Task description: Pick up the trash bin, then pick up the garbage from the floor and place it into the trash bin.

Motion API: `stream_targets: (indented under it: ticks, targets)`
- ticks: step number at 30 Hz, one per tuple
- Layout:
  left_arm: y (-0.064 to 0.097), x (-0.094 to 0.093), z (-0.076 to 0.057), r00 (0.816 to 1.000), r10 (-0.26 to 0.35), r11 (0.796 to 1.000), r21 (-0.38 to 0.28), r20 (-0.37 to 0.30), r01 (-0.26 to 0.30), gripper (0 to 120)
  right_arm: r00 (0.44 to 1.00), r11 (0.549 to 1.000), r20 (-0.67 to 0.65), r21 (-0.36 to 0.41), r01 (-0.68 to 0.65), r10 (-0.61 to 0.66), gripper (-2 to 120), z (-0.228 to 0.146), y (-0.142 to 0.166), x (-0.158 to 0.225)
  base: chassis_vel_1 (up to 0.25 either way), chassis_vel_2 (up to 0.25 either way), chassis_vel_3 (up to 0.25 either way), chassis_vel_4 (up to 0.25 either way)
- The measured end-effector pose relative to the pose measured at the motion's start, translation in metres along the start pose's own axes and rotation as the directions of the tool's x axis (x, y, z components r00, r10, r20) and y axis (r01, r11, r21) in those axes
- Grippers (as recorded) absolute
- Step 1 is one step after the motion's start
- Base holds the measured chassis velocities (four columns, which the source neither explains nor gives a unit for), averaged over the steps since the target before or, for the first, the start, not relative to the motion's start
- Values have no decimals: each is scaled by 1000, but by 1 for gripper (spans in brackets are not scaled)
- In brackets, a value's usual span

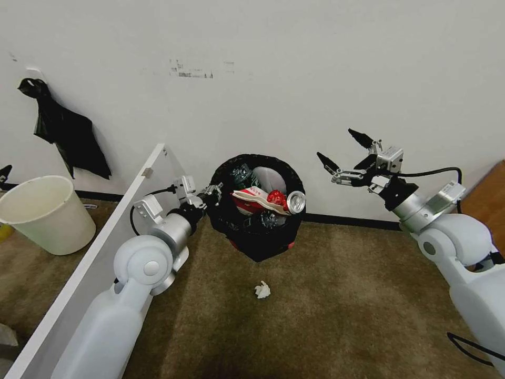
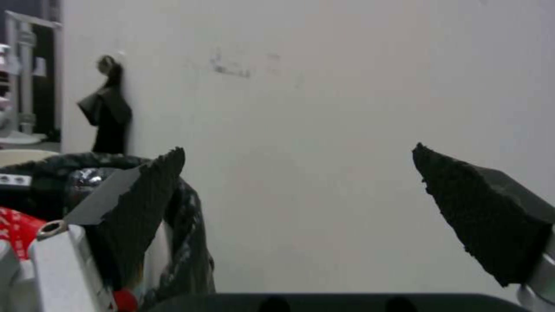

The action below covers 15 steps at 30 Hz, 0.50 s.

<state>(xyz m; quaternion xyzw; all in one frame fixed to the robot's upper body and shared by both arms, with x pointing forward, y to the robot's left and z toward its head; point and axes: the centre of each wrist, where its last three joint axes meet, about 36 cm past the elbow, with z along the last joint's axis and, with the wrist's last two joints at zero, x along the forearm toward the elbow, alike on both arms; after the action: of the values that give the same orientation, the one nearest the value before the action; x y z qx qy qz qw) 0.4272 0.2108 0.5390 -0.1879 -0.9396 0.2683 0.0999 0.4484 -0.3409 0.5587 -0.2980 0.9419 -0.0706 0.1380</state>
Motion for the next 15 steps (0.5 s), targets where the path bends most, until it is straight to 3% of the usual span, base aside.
stream_targets:
  ticks: [4, 8, 15]
  targets:
    - [-1, 1, -1, 1000, 2, 1000, -1, 3, -2, 4, 998, 999, -39, -19, -45, 44, 100, -5, 2, 2, 0, 0, 0, 0]
    - [-2, 3, -4, 1000, 5, 1000, -5, 14, -5, 4, 976, 989, -159, -10, -150, 147, 100, -11, -3, 7, 0, 0, 0, 0]
    - [-1, 3, -6, 1000, 3, 1000, -6, 19, -3, 4, 961, 989, -239, -1, -145, 140, 100, -5, -1, 13, 0, 0, 0, 0]
